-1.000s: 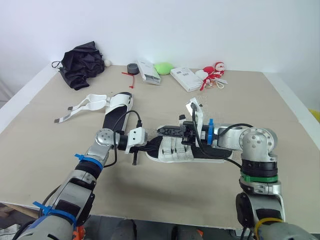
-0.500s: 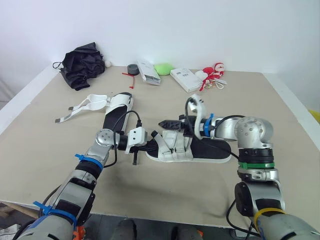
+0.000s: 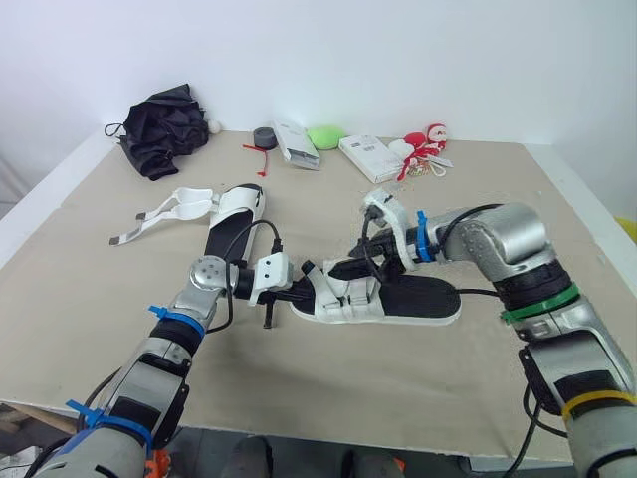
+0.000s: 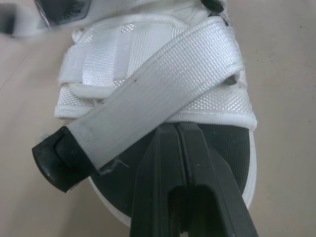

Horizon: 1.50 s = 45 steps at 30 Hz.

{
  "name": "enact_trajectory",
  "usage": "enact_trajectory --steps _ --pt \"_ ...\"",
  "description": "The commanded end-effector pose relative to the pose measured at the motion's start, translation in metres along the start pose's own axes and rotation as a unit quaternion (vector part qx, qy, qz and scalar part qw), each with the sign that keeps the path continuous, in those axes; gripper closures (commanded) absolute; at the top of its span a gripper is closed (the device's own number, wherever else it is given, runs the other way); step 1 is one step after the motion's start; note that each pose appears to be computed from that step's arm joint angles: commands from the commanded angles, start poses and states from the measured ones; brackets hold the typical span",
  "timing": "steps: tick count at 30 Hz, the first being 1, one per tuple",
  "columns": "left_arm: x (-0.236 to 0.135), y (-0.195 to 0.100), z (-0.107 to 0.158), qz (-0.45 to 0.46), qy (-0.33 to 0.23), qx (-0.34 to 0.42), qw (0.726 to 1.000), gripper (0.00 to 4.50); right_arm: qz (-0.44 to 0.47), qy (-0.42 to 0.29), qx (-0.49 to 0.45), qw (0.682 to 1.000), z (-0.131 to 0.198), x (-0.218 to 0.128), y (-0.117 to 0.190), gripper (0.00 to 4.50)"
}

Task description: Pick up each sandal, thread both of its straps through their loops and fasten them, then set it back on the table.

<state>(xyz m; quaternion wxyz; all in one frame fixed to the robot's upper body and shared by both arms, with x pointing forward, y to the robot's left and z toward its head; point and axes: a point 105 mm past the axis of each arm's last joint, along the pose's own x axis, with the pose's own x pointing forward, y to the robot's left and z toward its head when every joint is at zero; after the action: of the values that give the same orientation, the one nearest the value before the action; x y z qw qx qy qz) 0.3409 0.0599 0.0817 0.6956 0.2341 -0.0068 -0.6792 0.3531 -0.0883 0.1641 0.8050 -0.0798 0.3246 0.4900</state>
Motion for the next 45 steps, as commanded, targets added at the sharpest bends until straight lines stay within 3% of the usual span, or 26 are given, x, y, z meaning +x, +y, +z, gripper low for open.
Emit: enact_trajectory --steps 1,6,18,30,31,33,35,36,37,38,41,45 --pt "0.000 -0.054 -0.066 -0.077 0.110 -0.110 0.985 4.50 0.011 0.026 -0.061 0.998 0.015 0.007 -0.003 0.04" --pt "-0.001 -0.056 -0.067 -0.072 0.108 -0.114 0.985 4.50 0.060 0.004 -0.118 0.991 0.050 0.010 0.012 0.04" --pt "-0.001 -0.058 -0.068 -0.072 0.108 -0.115 0.985 4.50 0.085 0.080 -0.120 0.986 0.027 0.036 0.011 0.04" --pt "-0.002 -0.060 -0.070 -0.072 0.109 -0.118 0.984 4.50 0.110 0.130 -0.117 0.978 0.007 0.039 0.015 0.04" --pt "-0.002 -0.060 -0.070 -0.072 0.110 -0.118 0.984 4.50 0.116 0.134 -0.117 0.977 0.006 0.040 0.017 0.61" --pt "-0.001 -0.061 -0.070 -0.073 0.109 -0.118 0.984 4.50 0.126 0.139 -0.115 0.976 0.001 0.044 0.021 1.18" --pt "-0.001 -0.060 -0.069 -0.074 0.109 -0.117 0.984 4.50 0.129 0.138 -0.109 0.976 -0.001 0.048 0.023 2.49" --pt "-0.001 -0.060 -0.069 -0.074 0.109 -0.117 0.984 4.50 0.130 0.134 -0.104 0.977 0.000 0.049 0.023 2.68" --pt "-0.001 -0.060 -0.070 -0.074 0.110 -0.116 0.984 4.50 0.129 0.131 -0.100 0.978 0.001 0.050 0.023 3.27" --pt "-0.001 -0.061 -0.070 -0.074 0.110 -0.116 0.984 4.50 0.129 0.126 -0.096 0.979 0.003 0.051 0.023 3.35" --pt "-0.001 -0.061 -0.070 -0.074 0.111 -0.116 0.984 4.50 0.127 0.107 -0.084 0.983 0.010 0.051 0.022 4.41" --pt "-0.001 -0.062 -0.070 -0.076 0.111 -0.116 0.984 4.50 0.125 0.076 -0.065 0.987 0.019 0.049 0.020 4.47"
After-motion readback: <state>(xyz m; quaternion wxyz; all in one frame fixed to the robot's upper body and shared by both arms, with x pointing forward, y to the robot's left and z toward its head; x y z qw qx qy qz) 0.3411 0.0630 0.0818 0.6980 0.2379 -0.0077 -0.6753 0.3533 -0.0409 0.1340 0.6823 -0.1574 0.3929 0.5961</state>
